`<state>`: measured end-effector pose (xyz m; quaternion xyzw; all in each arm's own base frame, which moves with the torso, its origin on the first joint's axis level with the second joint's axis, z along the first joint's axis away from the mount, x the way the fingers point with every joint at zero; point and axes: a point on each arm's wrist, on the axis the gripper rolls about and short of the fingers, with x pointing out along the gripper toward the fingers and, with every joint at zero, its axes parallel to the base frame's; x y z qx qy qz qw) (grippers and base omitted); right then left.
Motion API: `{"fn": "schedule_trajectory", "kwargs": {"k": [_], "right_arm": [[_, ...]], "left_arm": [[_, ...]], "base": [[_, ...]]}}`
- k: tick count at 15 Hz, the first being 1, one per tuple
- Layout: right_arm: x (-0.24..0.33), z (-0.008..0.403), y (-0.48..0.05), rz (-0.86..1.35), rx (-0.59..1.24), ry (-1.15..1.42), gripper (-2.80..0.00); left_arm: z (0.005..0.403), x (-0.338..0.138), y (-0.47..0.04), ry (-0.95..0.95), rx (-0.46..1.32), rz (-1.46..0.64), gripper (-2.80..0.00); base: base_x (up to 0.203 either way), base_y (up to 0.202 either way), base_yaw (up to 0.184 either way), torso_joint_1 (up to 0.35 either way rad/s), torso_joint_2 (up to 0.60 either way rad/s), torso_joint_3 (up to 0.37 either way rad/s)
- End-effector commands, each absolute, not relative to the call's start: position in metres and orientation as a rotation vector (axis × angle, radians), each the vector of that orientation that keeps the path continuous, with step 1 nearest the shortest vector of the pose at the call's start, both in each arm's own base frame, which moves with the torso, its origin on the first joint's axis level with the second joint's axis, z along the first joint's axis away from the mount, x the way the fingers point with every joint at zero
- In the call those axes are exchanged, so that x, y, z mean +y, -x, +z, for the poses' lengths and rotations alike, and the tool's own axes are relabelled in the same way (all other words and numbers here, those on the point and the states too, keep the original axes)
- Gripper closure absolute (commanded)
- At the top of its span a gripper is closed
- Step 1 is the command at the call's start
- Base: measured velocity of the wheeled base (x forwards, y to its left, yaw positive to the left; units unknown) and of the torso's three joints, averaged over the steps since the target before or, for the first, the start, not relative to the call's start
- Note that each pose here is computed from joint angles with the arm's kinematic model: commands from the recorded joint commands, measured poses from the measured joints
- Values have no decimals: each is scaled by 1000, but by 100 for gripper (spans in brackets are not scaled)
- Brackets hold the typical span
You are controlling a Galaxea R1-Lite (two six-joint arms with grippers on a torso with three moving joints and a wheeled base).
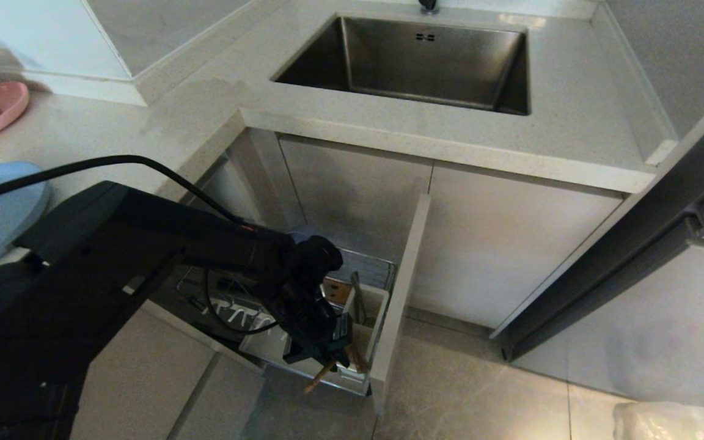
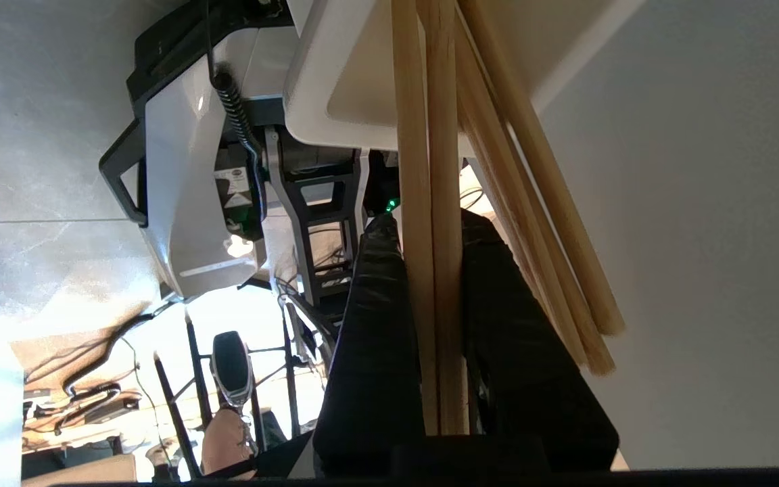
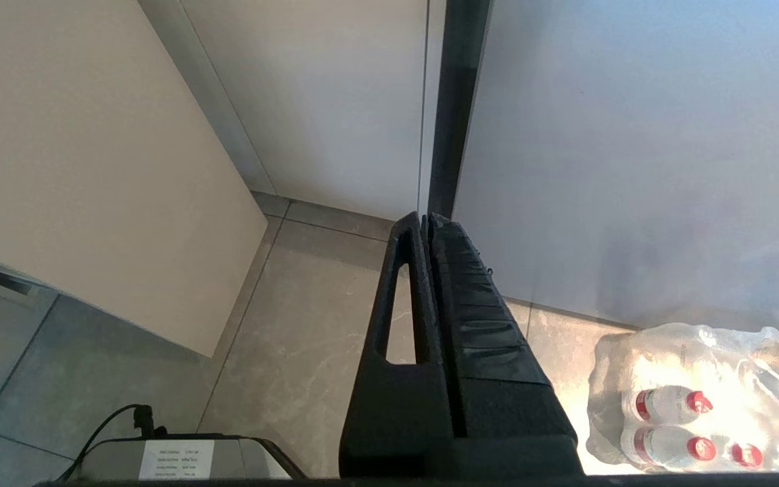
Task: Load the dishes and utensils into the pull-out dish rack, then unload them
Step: Pick up the chopsticks and place it in the cupboard, then pick up the fork and place it in the cupboard
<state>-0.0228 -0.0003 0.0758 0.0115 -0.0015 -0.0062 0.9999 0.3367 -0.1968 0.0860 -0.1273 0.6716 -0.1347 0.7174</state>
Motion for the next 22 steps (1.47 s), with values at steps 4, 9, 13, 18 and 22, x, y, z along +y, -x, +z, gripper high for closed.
{"fn": "schedule_trajectory", "kwargs": {"k": [4, 9, 13, 18, 22], "right_arm": [[0, 76, 23, -12, -3, -23, 0], [0, 76, 23, -12, -2, -23, 0], [0, 76, 23, -12, -3, -23, 0], [0, 76, 23, -12, -3, -23, 0], [0, 76, 23, -12, -2, -23, 0]], "left_arm": [[78, -198, -340, 284, 1493, -294, 0], [78, -198, -341, 284, 1492, -294, 0], [82, -198, -340, 286, 1485, -295, -280], [90, -197, -338, 290, 1467, -298, -280], [108, -193, -334, 281, 1411, -290, -280]], "base": [[0, 0, 0, 0, 0, 0], [0, 0, 0, 0, 0, 0], [0, 0, 0, 0, 0, 0], [0, 0, 0, 0, 0, 0], [0, 0, 0, 0, 0, 0]]}}
